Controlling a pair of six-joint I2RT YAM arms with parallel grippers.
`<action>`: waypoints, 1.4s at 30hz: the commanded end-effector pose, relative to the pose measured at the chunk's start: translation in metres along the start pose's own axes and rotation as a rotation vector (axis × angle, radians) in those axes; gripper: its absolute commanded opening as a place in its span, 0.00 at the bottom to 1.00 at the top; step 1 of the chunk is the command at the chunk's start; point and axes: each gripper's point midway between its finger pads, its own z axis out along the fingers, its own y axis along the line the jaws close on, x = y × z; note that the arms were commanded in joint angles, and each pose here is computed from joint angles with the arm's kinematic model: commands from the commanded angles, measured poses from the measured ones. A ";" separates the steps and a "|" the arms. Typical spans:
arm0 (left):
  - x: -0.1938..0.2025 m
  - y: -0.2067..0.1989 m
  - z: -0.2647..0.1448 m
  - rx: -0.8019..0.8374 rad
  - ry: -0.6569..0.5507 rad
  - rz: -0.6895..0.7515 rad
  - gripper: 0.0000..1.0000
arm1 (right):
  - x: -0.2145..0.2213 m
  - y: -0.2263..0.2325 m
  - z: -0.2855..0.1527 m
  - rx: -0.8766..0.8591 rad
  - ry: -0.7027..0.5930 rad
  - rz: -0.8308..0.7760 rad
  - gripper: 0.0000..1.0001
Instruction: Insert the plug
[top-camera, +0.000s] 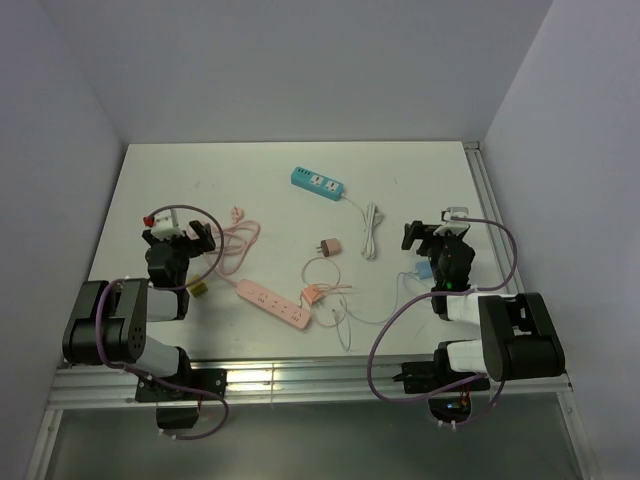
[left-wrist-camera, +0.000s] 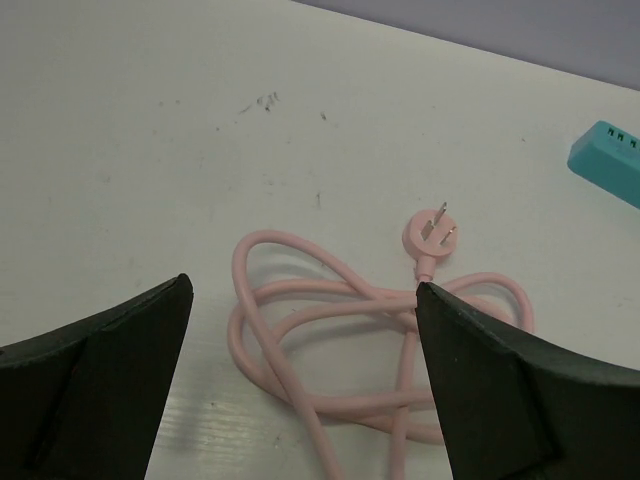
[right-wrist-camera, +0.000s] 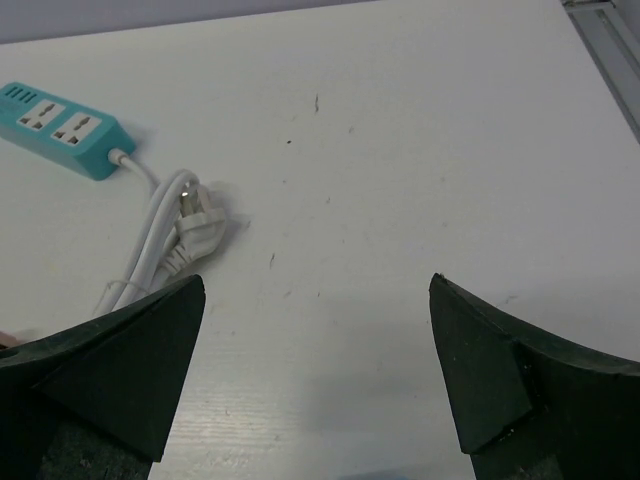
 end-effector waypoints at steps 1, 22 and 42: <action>-0.027 0.004 0.007 -0.018 -0.088 0.094 0.99 | -0.035 -0.004 0.007 0.026 -0.116 -0.022 1.00; -0.052 0.009 -0.005 -0.078 -0.158 0.087 0.99 | -0.040 -0.021 0.001 0.136 -0.151 -0.023 1.00; -0.092 -0.003 -0.089 -0.544 0.372 -0.540 0.98 | -0.059 0.072 -0.047 -0.003 0.441 0.293 1.00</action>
